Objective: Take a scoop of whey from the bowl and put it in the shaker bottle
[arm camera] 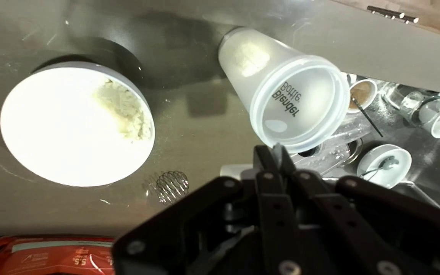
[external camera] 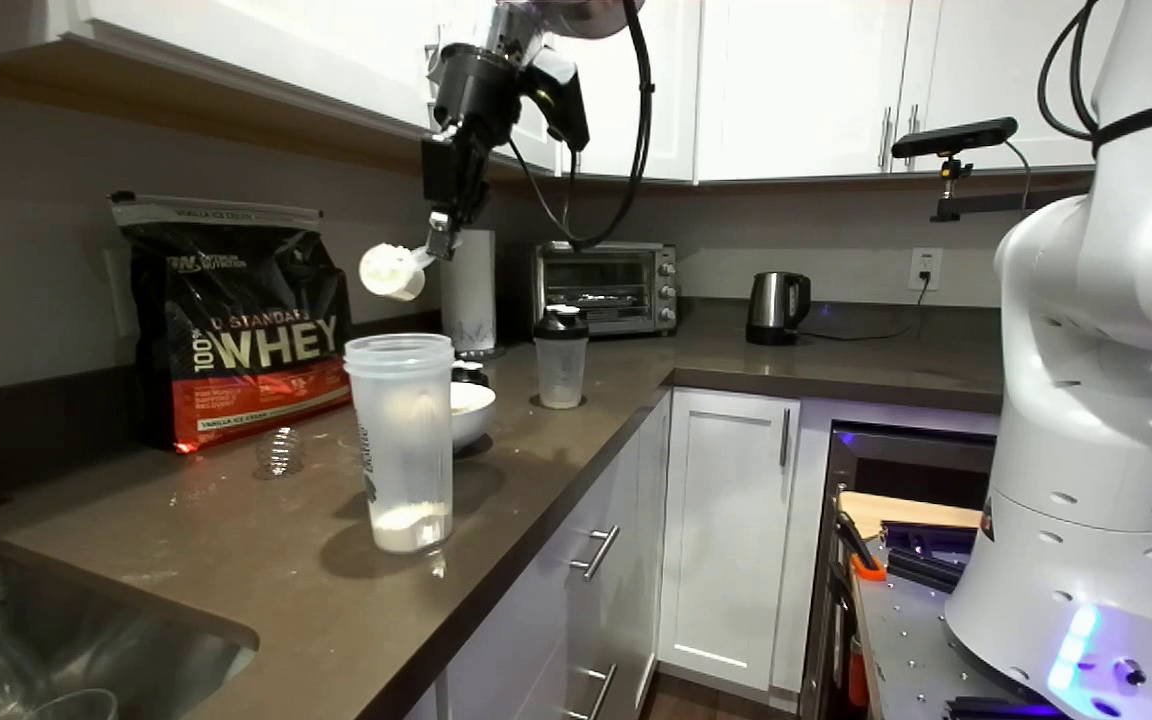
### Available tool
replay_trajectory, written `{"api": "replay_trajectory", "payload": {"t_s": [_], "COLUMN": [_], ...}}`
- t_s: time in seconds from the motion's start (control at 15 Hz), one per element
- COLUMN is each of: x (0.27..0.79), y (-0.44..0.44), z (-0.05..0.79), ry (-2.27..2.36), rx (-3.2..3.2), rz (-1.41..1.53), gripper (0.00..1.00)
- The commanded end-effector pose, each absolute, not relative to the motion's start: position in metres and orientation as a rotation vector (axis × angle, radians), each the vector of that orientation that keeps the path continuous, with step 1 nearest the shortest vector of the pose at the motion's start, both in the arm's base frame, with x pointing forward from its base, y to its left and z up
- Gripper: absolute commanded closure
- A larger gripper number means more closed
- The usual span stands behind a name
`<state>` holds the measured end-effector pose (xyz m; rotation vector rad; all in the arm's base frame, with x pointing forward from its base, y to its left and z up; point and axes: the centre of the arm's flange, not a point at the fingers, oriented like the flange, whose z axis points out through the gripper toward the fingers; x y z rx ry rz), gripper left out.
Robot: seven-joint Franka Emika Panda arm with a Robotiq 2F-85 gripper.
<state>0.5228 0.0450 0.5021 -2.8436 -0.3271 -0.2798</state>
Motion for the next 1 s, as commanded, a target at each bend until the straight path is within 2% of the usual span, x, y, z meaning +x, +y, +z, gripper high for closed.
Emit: {"api": "replay_trajectory", "payload": {"t_s": [0.0, 0.93], "x": [0.52, 0.512], "y": [0.046, 0.069], "z": [0.503, 0.497], "ry": [-0.331, -0.455], "rx": [-2.843, -2.905], "rz": [-0.282, -0.35], "gripper": [0.96, 0.99]}}
